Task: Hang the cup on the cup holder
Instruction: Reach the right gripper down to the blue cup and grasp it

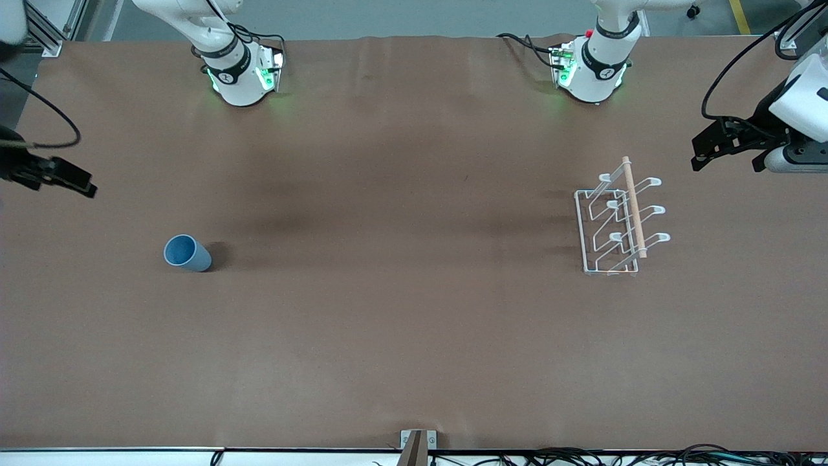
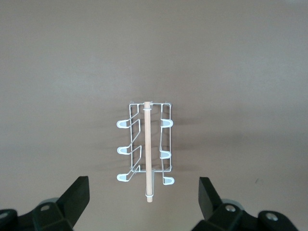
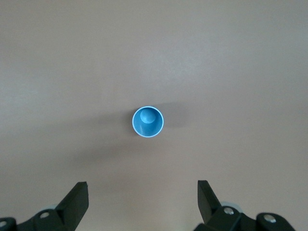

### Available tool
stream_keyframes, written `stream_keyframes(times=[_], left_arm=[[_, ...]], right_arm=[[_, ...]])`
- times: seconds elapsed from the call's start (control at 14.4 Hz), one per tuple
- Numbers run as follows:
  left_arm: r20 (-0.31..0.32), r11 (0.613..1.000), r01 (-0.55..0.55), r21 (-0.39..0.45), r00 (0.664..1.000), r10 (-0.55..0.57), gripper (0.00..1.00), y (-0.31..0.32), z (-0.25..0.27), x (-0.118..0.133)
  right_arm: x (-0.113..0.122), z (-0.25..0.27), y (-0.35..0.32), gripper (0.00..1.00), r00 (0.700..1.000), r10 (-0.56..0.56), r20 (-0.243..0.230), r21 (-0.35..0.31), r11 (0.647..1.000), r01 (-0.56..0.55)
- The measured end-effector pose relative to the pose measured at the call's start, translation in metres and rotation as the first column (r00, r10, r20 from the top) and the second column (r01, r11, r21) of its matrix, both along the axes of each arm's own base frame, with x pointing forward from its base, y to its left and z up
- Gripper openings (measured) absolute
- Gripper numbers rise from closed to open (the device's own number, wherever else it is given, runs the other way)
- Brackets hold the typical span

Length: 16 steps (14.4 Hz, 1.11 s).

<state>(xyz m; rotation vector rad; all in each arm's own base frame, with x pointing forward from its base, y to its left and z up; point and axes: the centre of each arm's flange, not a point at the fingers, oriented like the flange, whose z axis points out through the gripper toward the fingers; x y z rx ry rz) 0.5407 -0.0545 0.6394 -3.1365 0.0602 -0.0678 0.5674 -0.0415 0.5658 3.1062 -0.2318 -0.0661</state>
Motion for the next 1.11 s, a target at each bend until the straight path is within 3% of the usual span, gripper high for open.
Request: stream_keyframes(times=[0.14, 0.49, 0.69, 1.11], left_arm=[[-0.001, 1.0, 0.0, 0.0, 1.0, 0.0, 1.0, 0.0, -0.001, 0.0], [-0.001, 1.0, 0.0, 0.0, 1.0, 0.0, 1.0, 0.0, -0.001, 0.001], [-0.002, 1.0, 0.0, 0.0, 1.0, 0.0, 1.0, 0.0, -0.002, 0.001], [-0.004, 1.0, 0.0, 0.0, 1.0, 0.0, 1.0, 0.0, -0.003, 0.002]], right_arm=[[0.003, -0.047, -0.001, 1.0, 1.0, 0.014, -0.023, 0.002, 1.0, -0.014], [-0.004, -0.159, -0.024, 1.0, 0.992, 0.125, 0.028, 0.001, 0.992, -0.125], [-0.004, -0.223, -0.034, 1.0, 0.987, 0.162, 0.01, 0.004, 0.987, -0.162], [-0.005, -0.292, -0.037, 1.0, 0.983, 0.181, 0.032, -0.004, 0.983, -0.181]])
